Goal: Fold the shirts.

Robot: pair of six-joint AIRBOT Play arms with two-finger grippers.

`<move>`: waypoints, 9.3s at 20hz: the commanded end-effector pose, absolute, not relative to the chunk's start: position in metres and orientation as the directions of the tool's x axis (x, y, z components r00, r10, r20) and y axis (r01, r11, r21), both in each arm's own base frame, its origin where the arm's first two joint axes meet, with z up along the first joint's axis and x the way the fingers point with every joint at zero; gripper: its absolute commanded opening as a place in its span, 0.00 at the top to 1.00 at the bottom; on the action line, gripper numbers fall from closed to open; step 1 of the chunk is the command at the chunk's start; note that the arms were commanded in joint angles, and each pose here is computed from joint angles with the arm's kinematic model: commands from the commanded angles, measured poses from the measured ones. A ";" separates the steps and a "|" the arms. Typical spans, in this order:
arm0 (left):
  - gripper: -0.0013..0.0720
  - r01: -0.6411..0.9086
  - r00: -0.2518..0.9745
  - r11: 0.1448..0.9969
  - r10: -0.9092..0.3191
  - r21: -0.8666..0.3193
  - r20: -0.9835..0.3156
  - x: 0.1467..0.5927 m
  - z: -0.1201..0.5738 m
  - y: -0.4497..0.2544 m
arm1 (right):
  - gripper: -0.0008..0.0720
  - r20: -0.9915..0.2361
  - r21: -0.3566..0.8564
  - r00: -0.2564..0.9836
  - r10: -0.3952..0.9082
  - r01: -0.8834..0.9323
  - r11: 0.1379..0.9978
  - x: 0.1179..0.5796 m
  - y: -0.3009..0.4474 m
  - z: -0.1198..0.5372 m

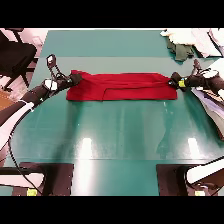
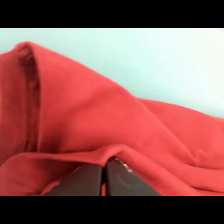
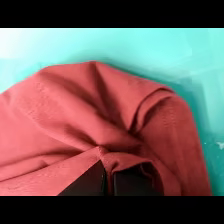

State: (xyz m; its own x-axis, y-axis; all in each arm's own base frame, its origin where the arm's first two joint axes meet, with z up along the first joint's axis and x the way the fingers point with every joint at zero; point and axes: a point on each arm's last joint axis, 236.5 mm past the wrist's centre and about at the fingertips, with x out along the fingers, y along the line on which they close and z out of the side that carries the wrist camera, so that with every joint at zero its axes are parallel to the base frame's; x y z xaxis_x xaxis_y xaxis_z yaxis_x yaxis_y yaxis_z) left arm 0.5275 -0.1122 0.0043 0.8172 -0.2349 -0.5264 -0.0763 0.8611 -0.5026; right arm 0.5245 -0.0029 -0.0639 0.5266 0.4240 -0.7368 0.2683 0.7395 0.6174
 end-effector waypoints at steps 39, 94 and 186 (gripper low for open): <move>0.43 0.034 0.795 0.862 -0.330 -0.505 -0.509 0.508 0.047 -0.129 | 0.96 -0.598 0.751 0.265 0.757 -0.147 0.644 0.532 0.089 -0.004; 0.94 0.028 0.651 0.981 -0.165 -0.193 -0.741 0.459 0.168 -0.041 | 0.02 -0.193 0.786 0.413 0.890 -0.478 0.392 0.504 0.506 0.087; 0.03 0.127 0.565 0.949 -0.308 -0.287 -0.766 0.423 0.204 -0.060 | 0.96 -0.426 0.658 0.897 0.116 0.220 0.720 0.513 -0.165 0.277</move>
State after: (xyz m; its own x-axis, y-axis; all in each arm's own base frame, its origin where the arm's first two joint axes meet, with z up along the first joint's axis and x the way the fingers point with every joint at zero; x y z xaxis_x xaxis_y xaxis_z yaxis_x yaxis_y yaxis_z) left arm 0.4321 -0.0447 0.1843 0.5434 -0.2467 -0.8024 0.0930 0.9677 -0.2344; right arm 0.5727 -0.0624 0.2495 0.8706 0.2783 -0.4058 0.0796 0.7342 0.6742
